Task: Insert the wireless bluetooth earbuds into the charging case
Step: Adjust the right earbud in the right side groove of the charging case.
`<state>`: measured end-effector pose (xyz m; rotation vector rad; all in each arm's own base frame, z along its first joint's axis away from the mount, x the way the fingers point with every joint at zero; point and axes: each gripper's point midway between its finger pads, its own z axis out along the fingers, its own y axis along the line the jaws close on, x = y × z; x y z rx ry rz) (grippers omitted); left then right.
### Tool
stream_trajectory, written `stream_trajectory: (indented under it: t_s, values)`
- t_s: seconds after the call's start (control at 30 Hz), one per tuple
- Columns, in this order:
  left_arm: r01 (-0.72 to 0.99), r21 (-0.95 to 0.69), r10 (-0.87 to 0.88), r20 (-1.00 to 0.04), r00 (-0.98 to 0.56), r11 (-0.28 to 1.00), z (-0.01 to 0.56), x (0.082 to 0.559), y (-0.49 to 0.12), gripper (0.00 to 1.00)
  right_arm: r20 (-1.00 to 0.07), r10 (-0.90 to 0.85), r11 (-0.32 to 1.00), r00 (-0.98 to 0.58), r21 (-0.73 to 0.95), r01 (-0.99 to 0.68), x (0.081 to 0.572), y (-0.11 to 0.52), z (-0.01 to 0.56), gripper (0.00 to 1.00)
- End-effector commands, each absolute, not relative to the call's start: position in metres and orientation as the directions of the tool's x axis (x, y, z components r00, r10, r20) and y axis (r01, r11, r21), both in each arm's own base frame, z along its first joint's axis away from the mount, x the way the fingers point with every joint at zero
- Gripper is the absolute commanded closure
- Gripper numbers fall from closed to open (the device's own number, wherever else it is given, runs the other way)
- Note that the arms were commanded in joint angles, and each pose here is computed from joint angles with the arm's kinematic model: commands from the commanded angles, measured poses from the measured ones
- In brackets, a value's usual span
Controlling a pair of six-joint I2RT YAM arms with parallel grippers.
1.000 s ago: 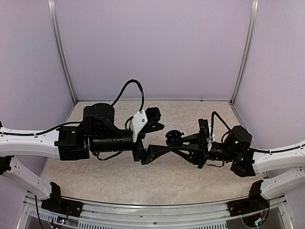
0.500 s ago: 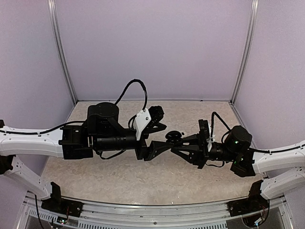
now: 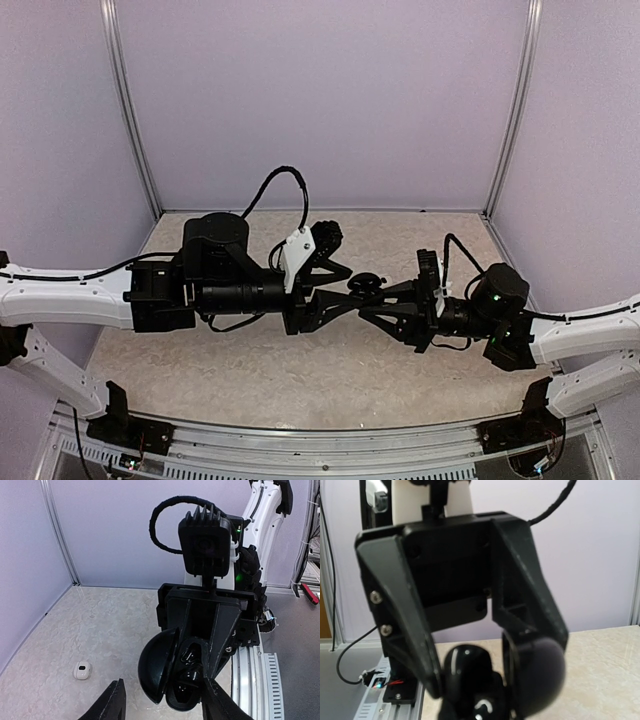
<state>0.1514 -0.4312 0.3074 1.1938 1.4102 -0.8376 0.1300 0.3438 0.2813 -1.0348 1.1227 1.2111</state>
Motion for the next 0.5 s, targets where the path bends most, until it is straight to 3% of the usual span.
stream_trajectory:
  t_s: [0.0,0.47]
  values:
    - [0.945,0.119,0.179,-0.982,0.066,0.304,0.328,0.1659,-0.4238,0.51,-0.98,0.192,0.02,0.047,-0.044,-0.999,0.1144,0.342,0.2885,1.0]
    - [0.946,0.116,0.18,-0.982,0.063,0.304,0.3284,0.1681,-0.4225,0.59,-0.979,0.2,-0.022,0.05,-0.055,-0.998,0.1074,0.3425,0.2886,1.0]
